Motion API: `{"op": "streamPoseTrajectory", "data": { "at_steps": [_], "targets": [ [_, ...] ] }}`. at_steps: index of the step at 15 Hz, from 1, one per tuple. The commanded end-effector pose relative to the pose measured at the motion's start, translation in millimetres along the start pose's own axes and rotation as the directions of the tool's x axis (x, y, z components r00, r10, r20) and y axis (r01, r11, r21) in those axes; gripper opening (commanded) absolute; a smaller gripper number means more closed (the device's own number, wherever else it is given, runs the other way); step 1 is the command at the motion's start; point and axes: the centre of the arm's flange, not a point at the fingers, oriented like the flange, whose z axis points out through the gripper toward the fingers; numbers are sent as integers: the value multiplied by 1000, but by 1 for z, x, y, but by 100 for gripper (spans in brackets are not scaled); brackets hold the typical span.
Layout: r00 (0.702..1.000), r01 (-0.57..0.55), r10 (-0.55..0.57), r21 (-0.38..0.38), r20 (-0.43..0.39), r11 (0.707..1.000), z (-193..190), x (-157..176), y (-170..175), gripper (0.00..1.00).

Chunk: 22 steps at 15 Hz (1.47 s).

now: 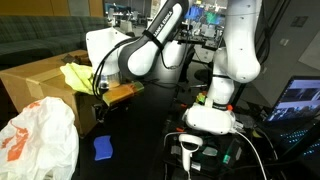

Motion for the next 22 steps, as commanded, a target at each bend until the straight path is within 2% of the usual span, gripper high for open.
{"op": "streamPoseTrajectory", "data": {
  "at_steps": [1, 6, 11, 17, 22],
  "targets": [
    [998, 56, -56, 63, 3, 996, 12, -3, -32, 100],
    [999, 37, -40, 146, 19, 989, 37, 4, -62, 100],
    [996, -2, -16, 209, 82, 978, 75, 13, -75, 100],
    [988, -76, 45, 211, 146, 974, 117, 6, -62, 100],
    [987, -124, 101, 197, 125, 972, 133, 10, -53, 100]
  ]
}}
